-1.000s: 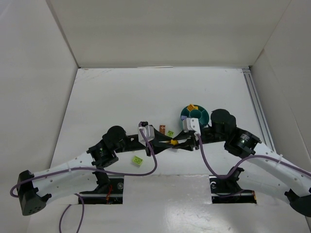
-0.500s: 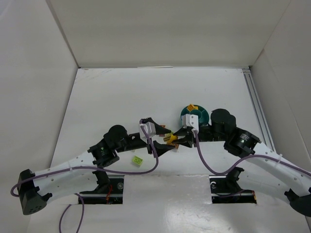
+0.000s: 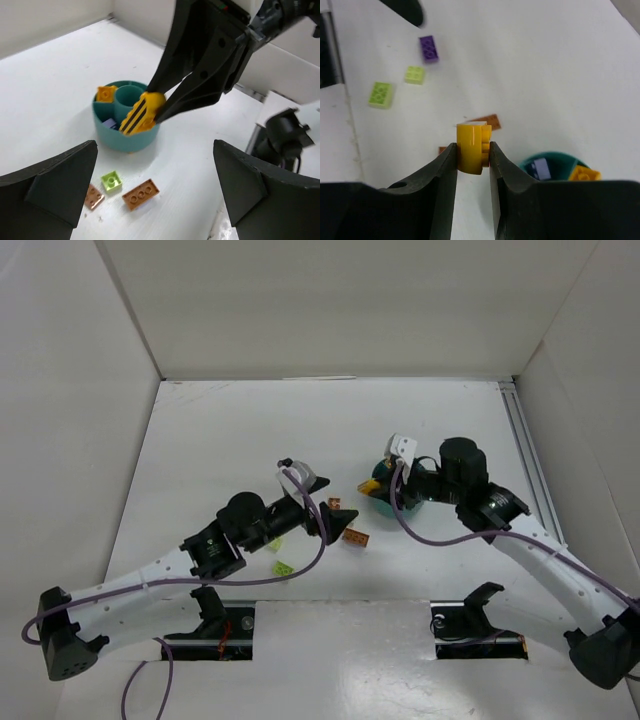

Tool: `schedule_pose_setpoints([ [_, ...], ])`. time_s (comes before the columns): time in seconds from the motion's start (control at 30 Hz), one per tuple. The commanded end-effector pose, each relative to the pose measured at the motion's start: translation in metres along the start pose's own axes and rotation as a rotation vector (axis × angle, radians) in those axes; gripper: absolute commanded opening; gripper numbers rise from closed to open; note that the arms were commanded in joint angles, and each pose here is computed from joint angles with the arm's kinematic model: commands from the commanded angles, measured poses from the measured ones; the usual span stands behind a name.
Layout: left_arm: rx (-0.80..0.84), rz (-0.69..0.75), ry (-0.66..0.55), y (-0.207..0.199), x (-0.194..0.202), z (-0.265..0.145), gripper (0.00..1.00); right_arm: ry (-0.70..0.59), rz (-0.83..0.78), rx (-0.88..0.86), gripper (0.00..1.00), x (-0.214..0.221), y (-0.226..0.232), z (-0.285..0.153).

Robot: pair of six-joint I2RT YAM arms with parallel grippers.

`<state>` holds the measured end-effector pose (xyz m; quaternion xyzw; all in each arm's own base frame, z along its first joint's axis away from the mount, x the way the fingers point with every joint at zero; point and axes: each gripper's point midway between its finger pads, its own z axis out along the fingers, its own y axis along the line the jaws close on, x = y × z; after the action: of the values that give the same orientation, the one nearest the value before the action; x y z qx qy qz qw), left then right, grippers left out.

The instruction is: Sort the legos into containers by color

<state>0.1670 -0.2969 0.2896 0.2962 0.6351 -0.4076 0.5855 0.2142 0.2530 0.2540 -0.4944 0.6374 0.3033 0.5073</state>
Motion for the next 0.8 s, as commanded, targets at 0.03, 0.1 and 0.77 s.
schedule_pose_setpoints([
  [0.03, -0.262, -0.101, -0.049, 0.044, -0.026, 0.0, 1.0, -0.016, 0.043, 0.07, 0.0, 0.001, -0.046, -0.006],
  [0.1, -0.306, -0.14, -0.028, 0.053, -0.025, 0.001, 1.0, 0.013, 0.087, 0.147, 0.0, 0.013, -0.074, -0.016],
  [0.77, -0.383, -0.326, 0.154, 0.124, -0.007, 0.032, 1.0, 0.142, 0.248, 0.436, 0.0, 0.079, -0.197, -0.053],
])
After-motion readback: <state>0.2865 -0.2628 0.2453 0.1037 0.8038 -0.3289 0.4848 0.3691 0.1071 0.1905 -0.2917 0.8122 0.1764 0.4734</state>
